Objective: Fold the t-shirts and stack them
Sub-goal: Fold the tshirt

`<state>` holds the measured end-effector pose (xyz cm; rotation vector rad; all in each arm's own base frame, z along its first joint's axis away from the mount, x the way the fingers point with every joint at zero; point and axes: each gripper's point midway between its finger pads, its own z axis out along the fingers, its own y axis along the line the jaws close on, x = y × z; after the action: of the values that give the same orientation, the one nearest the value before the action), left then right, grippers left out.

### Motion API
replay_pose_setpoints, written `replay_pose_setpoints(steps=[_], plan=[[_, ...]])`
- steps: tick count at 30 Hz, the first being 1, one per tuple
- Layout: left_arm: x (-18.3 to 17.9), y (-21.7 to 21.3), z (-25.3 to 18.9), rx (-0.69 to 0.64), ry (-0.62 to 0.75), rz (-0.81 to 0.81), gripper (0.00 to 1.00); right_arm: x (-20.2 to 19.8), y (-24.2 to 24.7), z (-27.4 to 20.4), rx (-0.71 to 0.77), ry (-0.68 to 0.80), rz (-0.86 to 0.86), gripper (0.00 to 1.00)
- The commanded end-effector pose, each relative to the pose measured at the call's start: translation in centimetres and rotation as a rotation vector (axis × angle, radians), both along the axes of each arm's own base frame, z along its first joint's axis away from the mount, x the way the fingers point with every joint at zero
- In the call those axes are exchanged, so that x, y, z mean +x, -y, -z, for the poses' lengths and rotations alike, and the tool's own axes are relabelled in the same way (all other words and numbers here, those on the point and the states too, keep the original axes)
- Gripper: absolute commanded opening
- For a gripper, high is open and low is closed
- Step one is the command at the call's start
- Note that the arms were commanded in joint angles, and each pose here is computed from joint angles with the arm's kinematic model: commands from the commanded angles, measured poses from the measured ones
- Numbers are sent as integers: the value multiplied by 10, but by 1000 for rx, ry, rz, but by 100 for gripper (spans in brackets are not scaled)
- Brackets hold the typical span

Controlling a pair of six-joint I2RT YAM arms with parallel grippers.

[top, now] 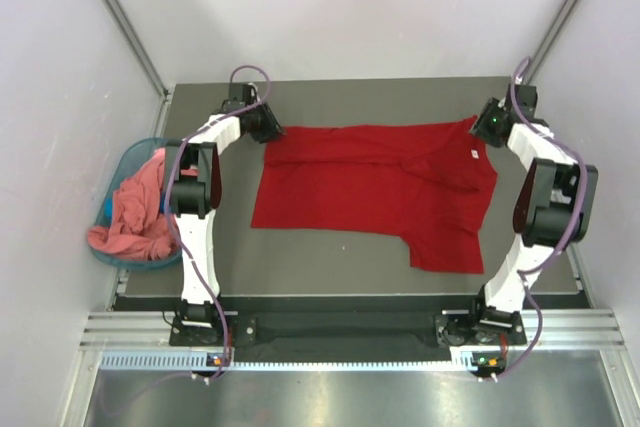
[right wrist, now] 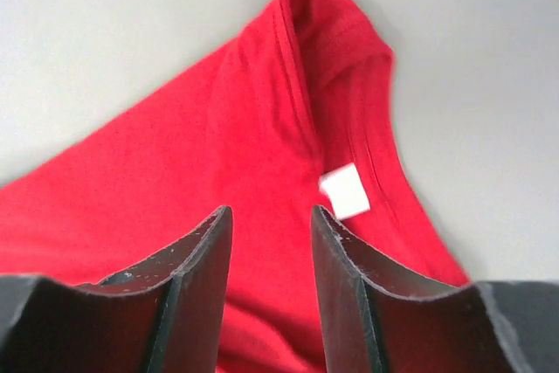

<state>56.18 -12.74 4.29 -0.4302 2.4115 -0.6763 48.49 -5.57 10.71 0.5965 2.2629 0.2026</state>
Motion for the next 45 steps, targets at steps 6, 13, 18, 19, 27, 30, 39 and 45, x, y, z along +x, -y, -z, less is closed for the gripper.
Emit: replay_pose_setpoints(steps=[6, 13, 18, 19, 27, 30, 39, 45], plan=[[22, -2, -26, -5, 90, -10, 37, 63, 12, 7, 64, 100, -125, 44], [35, -6, -40, 56, 133, 35, 40, 81, 19, 24, 85, 102, -168, 44], [41, -16, -40, 135, 136, 45, 41, 85, 24, 31, 106, 114, -180, 42], [41, -19, -35, 162, 129, 54, 41, 86, 23, 31, 114, 116, -185, 42], [37, -27, -13, 232, 89, 89, 43, 90, 21, 32, 165, 148, -205, 41], [35, -26, -3, 235, 77, 112, 45, 93, 19, 30, 173, 164, -222, 41], [38, -16, 9, 183, 85, 142, 34, 98, 26, 27, 192, 191, -216, 36], [45, -29, 10, 183, 57, 34, 0, 87, 55, 29, 173, 181, -100, 0]])
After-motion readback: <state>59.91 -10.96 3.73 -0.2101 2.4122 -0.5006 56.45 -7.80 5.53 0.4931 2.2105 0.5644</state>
